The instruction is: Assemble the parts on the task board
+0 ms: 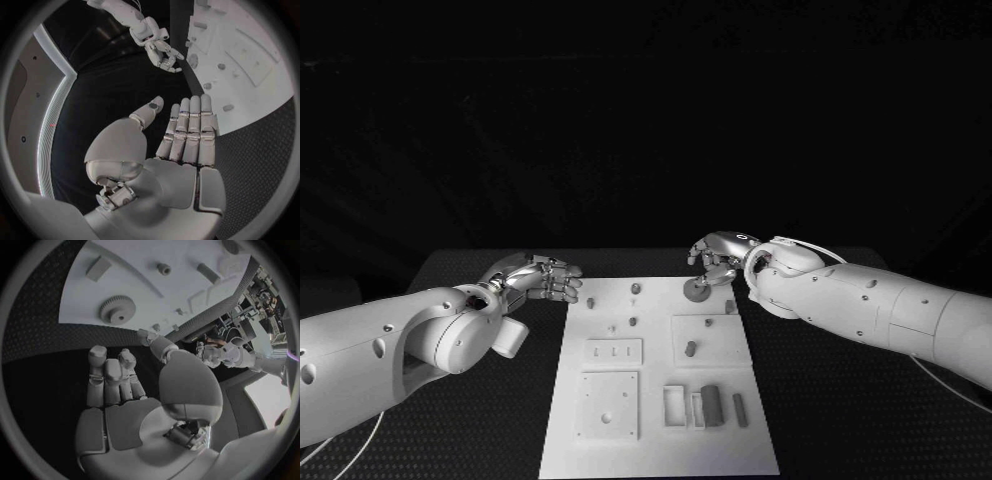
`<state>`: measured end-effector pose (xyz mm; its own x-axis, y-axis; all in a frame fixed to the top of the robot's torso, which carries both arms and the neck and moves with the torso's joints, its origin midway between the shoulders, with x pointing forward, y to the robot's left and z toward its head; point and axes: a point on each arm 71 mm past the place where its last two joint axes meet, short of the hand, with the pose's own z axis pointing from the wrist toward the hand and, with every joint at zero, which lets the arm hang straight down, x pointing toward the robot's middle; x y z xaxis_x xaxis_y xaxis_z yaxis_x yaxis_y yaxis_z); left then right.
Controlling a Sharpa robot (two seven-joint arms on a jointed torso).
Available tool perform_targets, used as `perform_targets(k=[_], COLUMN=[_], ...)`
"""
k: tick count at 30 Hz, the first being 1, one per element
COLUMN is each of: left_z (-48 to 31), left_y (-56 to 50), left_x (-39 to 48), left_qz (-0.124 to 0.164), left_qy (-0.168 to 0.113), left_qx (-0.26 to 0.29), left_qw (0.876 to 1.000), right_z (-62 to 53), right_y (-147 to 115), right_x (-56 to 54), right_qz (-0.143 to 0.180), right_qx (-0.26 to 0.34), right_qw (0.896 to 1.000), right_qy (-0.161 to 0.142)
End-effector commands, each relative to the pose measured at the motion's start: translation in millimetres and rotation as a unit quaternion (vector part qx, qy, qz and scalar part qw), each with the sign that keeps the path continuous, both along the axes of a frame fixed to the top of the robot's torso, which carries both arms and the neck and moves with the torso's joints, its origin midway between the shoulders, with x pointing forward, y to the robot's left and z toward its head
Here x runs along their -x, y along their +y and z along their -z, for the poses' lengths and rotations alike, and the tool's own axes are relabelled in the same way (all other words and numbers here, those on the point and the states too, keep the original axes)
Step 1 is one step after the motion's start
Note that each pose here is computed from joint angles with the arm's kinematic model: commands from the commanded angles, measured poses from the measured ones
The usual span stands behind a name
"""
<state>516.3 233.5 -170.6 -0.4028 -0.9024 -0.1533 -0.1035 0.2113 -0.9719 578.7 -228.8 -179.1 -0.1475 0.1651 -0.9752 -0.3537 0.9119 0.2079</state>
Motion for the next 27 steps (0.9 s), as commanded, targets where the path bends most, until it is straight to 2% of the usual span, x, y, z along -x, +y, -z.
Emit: perform_targets(k=[1,4,9,27], left_z=[-1.5,-1.4,-1.1,0.0], left_y=[-3.0,-3.7,-3.7,-2.2], left_x=[0.6,0.5,0.5,0.9], left_qz=[0.015,0.016,0.017,0.024], left_qy=[-0.006,-0.006,-0.005,0.002], left_qx=[0.006,0.006,0.006,0.006], left_qw=[1.000,1.000,1.000,1.000], right_z=[7.6,12.7,18.0,29.7], right_y=[-3.7,-4.2,-2.1,-1.9], right_x=[-2.2,-2.8,-2.1,-1.0], right_qz=[0.006,0.012,0.009,0.013], right_qx=[0.027,0.035,0.037,0.042], right_qw=[0.999,0.998,0.998,0.997], right_qy=[0.025,0.043,0.051,0.060])
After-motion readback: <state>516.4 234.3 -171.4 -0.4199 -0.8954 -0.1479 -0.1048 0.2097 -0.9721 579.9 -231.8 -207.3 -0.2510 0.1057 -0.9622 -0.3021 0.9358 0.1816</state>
